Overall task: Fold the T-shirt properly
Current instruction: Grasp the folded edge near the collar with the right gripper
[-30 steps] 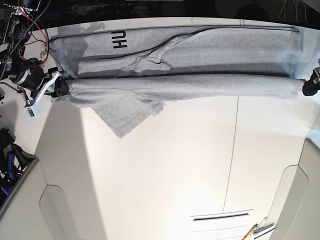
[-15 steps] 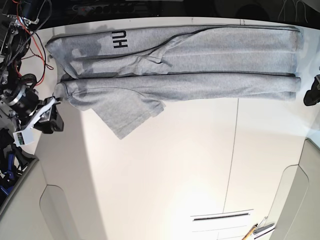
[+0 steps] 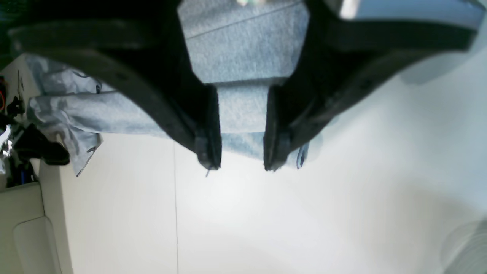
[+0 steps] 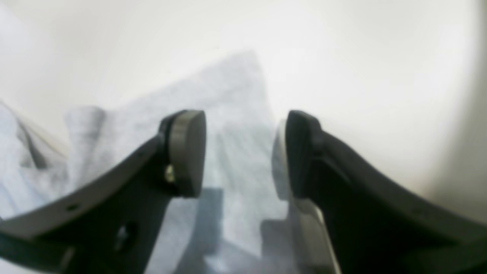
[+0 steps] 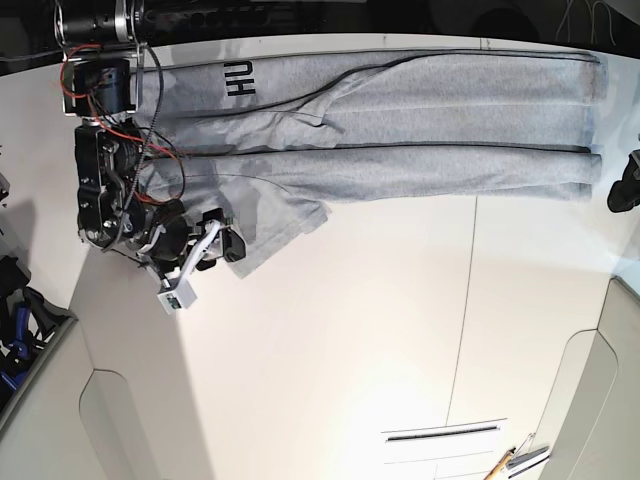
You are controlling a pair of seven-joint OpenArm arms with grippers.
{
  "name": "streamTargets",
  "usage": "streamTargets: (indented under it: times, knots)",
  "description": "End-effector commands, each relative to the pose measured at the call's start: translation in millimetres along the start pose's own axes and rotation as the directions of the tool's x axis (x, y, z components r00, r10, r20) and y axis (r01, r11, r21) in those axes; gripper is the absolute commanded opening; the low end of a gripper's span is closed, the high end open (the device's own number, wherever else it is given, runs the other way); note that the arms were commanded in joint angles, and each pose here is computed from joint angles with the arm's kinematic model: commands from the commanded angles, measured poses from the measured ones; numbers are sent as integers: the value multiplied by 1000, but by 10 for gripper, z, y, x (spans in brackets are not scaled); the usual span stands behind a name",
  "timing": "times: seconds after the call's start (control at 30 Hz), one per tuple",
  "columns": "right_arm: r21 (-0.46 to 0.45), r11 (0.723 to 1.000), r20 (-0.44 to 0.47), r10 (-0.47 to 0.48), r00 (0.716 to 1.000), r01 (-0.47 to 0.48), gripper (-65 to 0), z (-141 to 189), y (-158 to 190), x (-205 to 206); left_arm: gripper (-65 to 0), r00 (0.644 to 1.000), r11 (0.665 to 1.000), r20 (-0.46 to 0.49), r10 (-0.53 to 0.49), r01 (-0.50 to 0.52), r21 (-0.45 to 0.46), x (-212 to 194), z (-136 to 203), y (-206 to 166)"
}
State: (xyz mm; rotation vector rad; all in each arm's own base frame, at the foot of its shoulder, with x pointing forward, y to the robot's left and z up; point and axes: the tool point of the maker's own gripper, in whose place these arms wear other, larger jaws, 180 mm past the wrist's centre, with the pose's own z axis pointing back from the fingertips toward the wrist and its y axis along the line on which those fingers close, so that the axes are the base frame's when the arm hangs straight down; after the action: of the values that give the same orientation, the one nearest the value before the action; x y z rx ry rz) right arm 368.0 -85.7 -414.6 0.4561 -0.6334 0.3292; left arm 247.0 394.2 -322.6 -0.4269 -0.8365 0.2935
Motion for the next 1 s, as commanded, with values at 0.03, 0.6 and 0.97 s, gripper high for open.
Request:
streamTargets:
  times: [0.03,0.6,0.97]
  knots:
    - [5,1000,9,9,1000,-10,-350,-8,28,82,-426,998,999,52,-38,39,-12,229,69,-49]
    - [183,973,155,112,982,-140,-650,587,1047,189,-426,998,999,53,-36,37,-13,226,66,-51]
    - [300,949,150,49,987,-93,-650,1161,1912,-483,-426,998,999,54,-36,37,-13,227,67,-52]
